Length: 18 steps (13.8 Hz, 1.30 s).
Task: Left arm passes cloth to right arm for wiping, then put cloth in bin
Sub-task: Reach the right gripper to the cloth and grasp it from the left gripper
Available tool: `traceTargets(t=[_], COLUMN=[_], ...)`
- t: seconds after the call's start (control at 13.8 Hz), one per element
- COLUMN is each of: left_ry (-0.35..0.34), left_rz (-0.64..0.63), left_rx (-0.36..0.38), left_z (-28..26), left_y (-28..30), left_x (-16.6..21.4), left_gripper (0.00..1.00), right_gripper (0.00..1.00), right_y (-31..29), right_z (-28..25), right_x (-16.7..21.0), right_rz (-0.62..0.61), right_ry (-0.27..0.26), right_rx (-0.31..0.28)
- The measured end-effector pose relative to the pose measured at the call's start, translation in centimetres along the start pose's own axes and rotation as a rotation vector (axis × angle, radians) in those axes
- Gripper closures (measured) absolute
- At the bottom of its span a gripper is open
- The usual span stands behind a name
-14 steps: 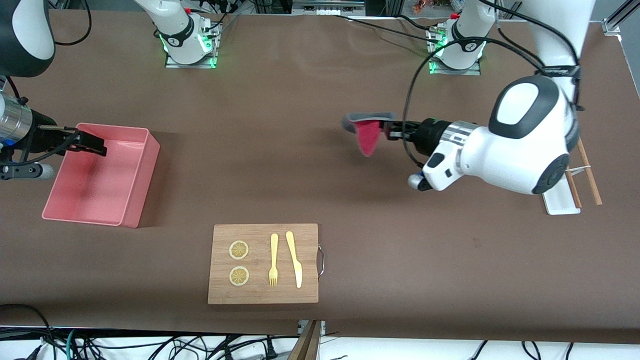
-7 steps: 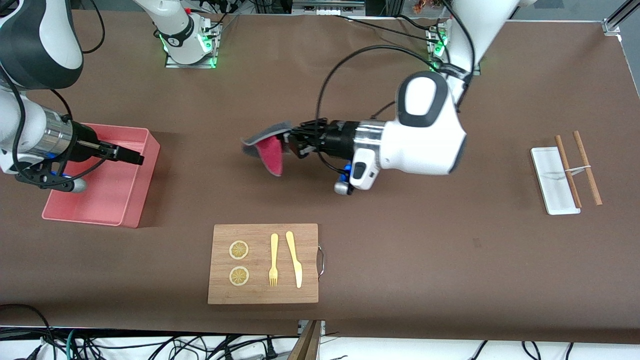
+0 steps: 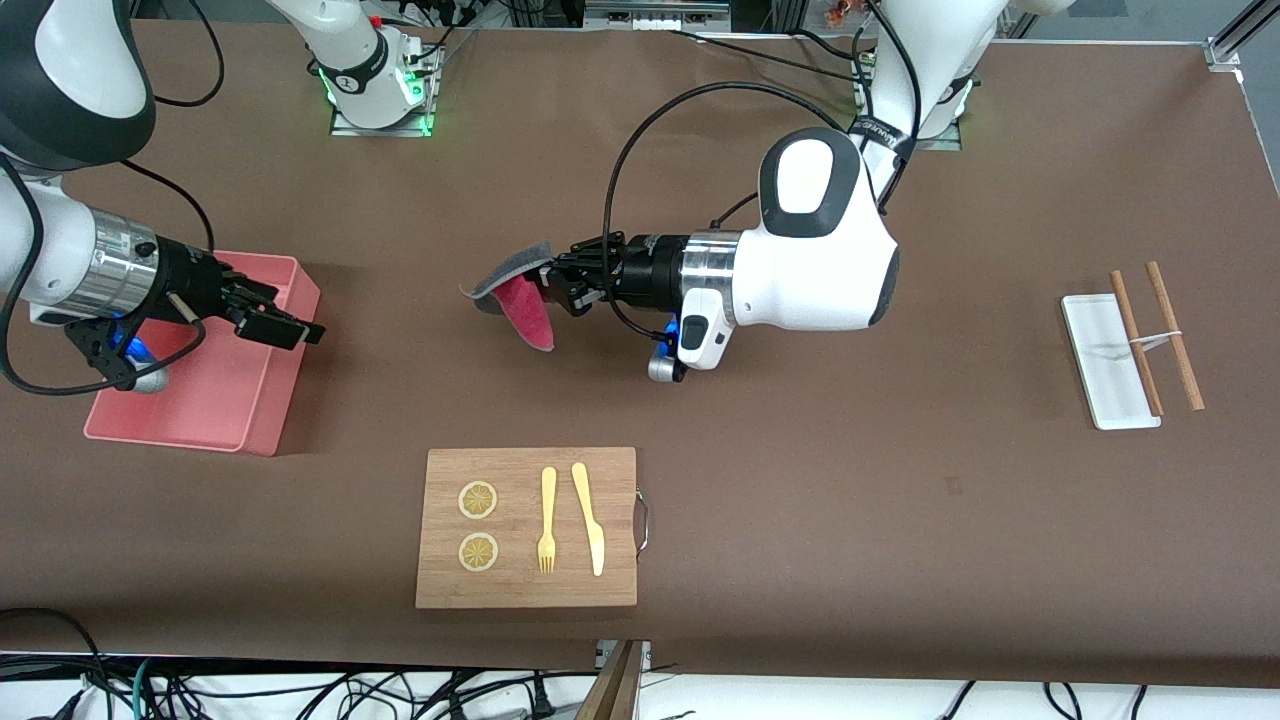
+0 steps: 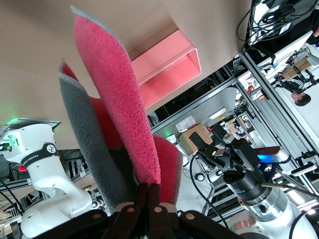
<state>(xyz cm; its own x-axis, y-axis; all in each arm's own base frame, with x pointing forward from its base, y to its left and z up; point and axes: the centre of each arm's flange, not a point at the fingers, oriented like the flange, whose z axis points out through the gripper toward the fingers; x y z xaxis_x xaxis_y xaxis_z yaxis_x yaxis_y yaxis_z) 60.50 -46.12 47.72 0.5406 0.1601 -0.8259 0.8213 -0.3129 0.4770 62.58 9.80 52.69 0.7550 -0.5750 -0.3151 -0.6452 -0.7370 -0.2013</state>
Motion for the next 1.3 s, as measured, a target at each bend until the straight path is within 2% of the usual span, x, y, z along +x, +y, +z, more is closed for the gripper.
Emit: traceTargets(t=[0.36,0.51,0.8,1.3], left_ry=[0.012,0.013,0.016,0.019], left_rz=[-0.006,-0.006,-0.008,-0.024], left_rx=[-0.015,-0.017,-0.022,-0.026], left_z=[-0.2,-0.3,-0.5,-0.8], left_y=[0.2,0.3,0.4,0.5], left_x=[0.1,0.1,0.1,0.1], left_gripper=[0.97,0.97,0.97,0.97], right_gripper=[0.00,0.00,0.00,0.00], right_y=[-4.5,-5.9,-8.9,-12.0], right_z=[1.2,2.0,3.8,7.3], right_x=[-3.7,-5.4,-8.1,-13.0], right_rz=[0.215,0.288,0.434,0.486], right_ry=[0.005,-0.018,-0.030,-0.057], right_rx=[0.079,0.089,0.122,0.085])
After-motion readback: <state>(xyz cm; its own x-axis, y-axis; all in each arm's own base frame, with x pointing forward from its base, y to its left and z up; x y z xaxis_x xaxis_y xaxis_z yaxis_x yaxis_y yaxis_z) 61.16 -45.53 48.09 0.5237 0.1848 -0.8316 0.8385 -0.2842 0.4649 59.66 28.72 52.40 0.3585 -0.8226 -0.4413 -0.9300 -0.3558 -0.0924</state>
